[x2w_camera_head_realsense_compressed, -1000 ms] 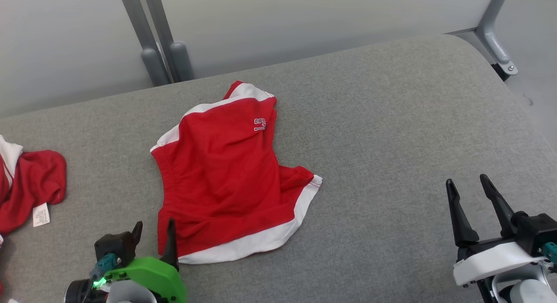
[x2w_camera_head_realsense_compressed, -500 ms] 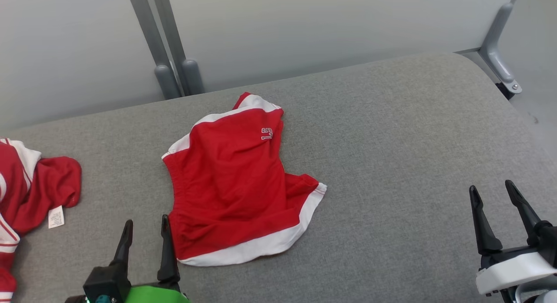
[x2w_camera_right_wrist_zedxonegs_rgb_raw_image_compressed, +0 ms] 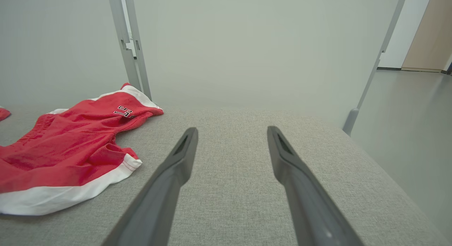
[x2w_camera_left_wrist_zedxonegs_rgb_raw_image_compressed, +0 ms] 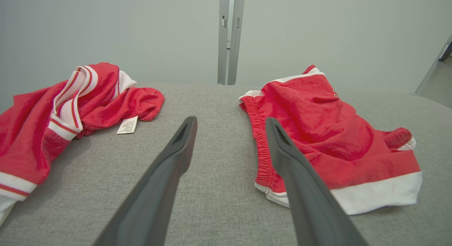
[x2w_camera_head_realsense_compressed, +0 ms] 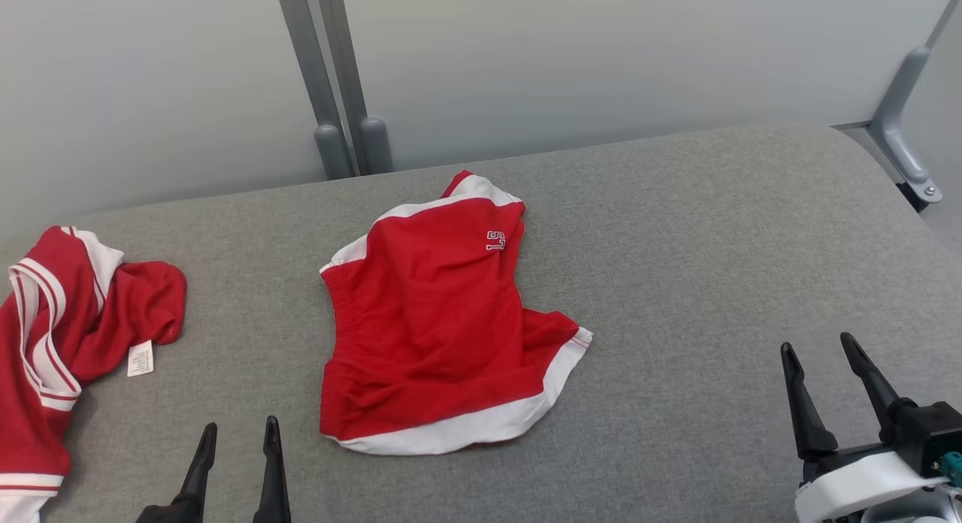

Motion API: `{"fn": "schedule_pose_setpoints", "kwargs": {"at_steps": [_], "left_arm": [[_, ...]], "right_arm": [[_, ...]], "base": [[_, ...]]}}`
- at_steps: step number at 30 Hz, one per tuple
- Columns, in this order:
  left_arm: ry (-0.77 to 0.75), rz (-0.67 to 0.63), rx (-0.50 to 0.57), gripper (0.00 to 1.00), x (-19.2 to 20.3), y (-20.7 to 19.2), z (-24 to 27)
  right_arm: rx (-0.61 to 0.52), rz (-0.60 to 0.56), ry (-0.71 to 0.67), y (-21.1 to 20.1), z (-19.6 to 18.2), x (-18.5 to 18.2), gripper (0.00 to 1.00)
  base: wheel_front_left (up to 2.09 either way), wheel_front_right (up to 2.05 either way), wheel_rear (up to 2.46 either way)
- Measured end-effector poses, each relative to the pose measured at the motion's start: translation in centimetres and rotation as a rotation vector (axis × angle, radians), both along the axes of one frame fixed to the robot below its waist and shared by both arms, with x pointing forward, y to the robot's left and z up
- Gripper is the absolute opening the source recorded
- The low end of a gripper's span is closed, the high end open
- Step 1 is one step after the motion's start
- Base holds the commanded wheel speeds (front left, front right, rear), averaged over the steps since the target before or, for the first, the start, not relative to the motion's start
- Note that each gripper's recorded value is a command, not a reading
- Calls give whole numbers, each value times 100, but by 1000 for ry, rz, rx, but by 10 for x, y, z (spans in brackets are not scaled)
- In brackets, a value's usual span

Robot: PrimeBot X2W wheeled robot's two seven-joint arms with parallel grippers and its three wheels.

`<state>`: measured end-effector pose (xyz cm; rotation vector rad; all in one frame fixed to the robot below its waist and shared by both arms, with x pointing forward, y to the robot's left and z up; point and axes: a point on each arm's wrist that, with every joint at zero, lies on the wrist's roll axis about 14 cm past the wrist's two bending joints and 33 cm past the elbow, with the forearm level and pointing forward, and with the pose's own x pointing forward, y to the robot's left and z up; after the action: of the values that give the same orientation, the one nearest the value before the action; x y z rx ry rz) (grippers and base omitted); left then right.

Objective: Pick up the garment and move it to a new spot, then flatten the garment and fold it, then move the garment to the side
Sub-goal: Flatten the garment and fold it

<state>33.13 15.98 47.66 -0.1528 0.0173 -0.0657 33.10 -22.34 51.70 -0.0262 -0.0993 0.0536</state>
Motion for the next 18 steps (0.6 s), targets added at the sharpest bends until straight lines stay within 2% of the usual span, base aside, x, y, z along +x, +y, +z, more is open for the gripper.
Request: {"fn": "schedule_pose_setpoints", "kwargs": {"at_steps": [18], "left_arm": [[7, 26, 9, 100, -3, 15, -4]], "right_arm": [[12, 46, 19, 15, -6, 9, 100]], "base": [[0, 0, 0]]}}
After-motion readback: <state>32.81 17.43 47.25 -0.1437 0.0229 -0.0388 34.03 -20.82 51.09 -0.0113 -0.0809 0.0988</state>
